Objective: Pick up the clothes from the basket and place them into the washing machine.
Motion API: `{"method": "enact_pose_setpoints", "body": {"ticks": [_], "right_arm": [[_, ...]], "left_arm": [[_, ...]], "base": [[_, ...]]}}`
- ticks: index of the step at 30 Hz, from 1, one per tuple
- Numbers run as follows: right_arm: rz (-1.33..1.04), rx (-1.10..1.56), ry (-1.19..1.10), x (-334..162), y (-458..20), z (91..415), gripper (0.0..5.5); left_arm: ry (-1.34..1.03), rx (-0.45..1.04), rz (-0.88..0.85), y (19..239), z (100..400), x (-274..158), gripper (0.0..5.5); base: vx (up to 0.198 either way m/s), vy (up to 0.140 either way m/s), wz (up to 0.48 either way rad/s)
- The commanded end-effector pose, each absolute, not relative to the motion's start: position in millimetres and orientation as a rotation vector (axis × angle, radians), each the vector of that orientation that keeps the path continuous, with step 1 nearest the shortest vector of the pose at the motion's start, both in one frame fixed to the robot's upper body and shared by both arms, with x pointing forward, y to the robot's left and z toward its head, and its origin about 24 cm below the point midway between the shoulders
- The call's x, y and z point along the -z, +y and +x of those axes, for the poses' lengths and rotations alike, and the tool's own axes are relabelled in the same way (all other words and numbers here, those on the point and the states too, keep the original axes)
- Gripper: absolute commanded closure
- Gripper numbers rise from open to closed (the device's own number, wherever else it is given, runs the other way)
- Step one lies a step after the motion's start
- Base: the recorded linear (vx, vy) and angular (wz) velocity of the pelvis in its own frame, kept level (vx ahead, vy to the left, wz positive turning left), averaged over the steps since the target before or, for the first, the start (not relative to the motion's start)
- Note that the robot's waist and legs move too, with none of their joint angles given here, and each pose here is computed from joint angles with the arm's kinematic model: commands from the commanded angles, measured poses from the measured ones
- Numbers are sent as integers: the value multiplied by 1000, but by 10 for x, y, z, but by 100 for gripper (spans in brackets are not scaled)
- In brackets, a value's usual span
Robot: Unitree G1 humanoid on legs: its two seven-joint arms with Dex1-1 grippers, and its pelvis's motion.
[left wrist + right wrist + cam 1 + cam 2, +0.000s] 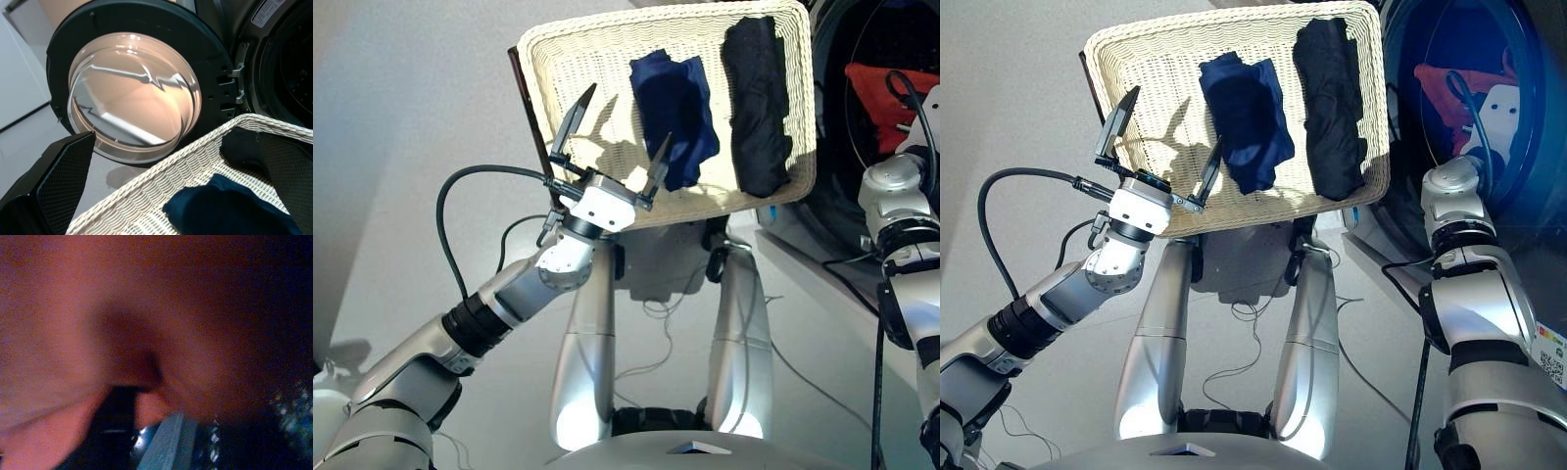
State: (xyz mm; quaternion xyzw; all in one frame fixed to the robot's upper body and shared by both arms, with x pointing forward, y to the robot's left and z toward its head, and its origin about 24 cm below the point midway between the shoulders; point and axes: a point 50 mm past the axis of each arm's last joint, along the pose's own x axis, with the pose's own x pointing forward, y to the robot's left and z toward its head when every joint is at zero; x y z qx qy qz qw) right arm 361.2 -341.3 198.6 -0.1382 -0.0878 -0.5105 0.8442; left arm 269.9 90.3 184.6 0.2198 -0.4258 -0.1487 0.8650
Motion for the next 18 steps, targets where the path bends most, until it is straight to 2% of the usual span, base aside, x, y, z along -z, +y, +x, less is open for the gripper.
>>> {"method": "enact_pose_setpoints", "body": {"ticks": [1,5,8,14,17,18], "right_arm": [[-203,1164,-347,-2483,-3752,3415,0],[-98,1099,-352,-2382,-3632,3495,0],[80,1024,-360,-2272,-3493,3577,0],[161,921,-340,-2096,-3237,3698,0],[196,812,-355,-2006,-2975,3774,0],[183,711,-397,-1984,-2749,3797,0]], "left_arm": [[-992,336,321,856,2473,-2030,0],[-984,323,316,878,2474,-2027,0],[-970,313,304,887,2485,-2019,0],[-946,296,300,919,2508,-2000,0],[-934,279,293,945,2532,-2000,0],[-923,271,286,959,2545,-1992,0]], "base": [[0,0,0],[0,0,0],[0,0,0],[0,0,0],[0,0,0],[0,0,0]]}}
